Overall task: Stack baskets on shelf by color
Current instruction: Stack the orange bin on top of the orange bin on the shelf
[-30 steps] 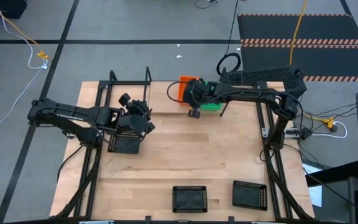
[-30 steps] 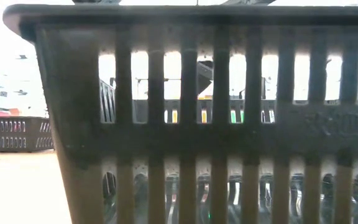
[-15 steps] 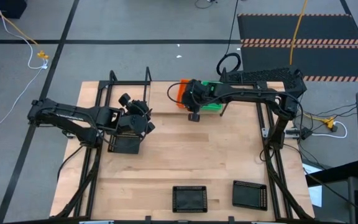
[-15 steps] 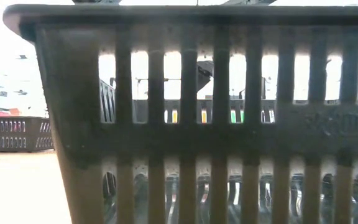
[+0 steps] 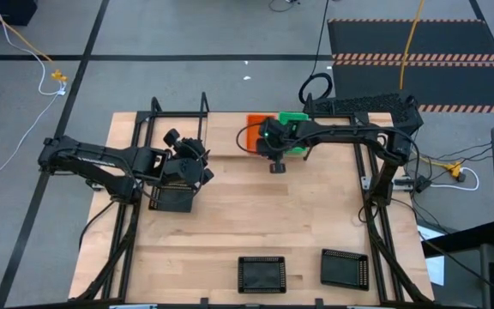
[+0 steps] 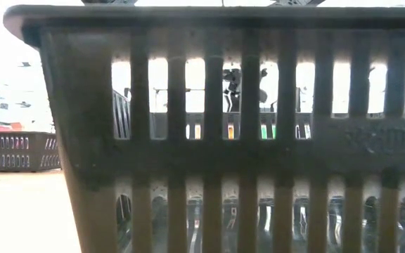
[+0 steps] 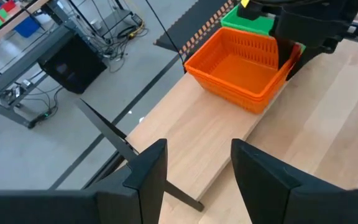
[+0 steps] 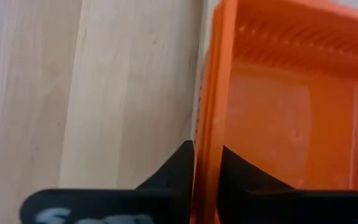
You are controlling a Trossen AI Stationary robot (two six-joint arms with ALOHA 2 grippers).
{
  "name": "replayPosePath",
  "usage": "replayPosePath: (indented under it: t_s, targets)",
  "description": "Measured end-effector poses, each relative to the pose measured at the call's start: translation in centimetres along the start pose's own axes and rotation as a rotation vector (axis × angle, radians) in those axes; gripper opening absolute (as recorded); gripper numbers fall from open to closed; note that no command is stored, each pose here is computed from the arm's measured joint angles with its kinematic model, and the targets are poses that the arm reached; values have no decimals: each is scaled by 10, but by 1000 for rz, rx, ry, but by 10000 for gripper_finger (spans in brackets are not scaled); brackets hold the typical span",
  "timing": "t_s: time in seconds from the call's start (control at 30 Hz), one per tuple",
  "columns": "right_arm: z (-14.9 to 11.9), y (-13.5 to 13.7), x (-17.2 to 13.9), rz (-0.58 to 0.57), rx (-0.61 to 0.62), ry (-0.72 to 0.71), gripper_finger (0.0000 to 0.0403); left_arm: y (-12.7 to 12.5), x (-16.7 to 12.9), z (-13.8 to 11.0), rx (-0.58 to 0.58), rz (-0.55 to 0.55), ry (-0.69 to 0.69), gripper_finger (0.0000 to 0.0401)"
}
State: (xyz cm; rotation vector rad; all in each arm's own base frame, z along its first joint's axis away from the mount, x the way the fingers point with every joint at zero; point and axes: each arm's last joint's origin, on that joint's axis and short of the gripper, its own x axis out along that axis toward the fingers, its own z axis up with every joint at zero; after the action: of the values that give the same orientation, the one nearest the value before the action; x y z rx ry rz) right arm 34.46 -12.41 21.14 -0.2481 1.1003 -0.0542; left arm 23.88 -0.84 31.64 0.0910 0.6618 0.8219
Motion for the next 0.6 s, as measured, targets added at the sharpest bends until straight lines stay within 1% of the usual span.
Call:
replayPosePath:
  t_s: [0.1, 0.17, 0.33, 0.43, 0.6]
  targets:
    - [-1, 0, 1, -6, -20, 4, 23, 0, 0, 0, -1, 0, 0, 179]
    - [0, -1, 1, -40, -37, 2, 16, 0, 0, 0, -1, 0, 0, 179]
    - [7, -5, -2, -95, -51, -69, 17, 0, 0, 0, -11, 0, 0, 179]
    - [11, -7, -2, -111, -12, -105, 23, 0, 0, 0, -12, 0, 0, 179]
    - [9, -6, -2, -96, 78, -89, 22, 0, 0, 0, -10, 0, 1, 179]
